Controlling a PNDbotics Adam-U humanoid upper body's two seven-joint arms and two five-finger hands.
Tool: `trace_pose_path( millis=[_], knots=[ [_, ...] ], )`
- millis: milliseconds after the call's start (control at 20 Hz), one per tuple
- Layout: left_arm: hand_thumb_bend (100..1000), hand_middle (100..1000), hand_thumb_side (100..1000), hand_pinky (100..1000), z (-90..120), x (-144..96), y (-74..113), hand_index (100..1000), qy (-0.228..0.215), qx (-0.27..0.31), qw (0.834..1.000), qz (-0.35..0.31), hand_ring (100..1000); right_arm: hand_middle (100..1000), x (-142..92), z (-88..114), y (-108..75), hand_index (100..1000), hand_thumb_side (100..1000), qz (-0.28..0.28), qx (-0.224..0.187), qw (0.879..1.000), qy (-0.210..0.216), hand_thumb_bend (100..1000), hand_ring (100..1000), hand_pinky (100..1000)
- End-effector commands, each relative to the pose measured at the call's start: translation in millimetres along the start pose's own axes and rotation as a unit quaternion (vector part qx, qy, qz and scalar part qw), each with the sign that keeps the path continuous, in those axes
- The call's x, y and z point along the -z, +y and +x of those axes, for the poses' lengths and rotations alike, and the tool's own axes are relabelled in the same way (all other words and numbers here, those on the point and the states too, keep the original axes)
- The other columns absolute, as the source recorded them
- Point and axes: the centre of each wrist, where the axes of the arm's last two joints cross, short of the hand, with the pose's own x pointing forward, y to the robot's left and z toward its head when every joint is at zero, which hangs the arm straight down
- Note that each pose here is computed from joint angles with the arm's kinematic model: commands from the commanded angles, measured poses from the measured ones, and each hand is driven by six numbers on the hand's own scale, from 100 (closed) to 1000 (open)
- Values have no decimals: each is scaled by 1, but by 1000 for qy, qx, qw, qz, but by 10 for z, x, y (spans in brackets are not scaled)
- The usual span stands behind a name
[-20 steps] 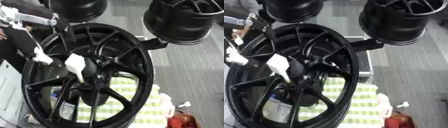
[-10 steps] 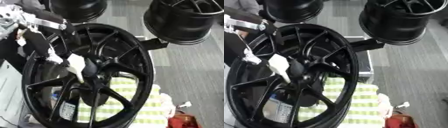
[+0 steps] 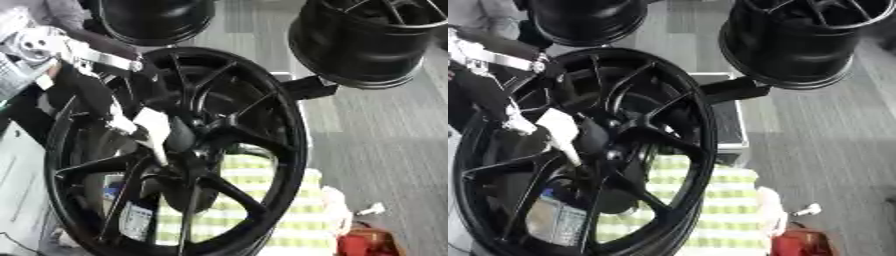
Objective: Pull the pin out of the wheel hub.
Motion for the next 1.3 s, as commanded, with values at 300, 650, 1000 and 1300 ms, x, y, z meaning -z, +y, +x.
trace_pose_path(
  millis=[300,650,1000,1300],
  knots=[
    [501,790,437,822,-18,-4,-2,858,11,10,1000,-3,810,699,23,28,-113,744,673,-13,-6,1000,-5,100,806,857],
    [462,727,397,785,29,19,14,806,2,21,1000,-3,758,699,18,17,-101,744,675,-13,-5,1000,-3,100,805,857],
    [463,791,383,794,148,22,43,827,-6,45,999,-2,783,698,14,11,-89,744,676,-12,-3,1000,-3,100,805,856],
    [433,747,321,760,205,15,25,791,-5,58,998,-5,744,698,11,2,-83,744,676,-12,-3,1000,-1,100,805,856]
  ],
)
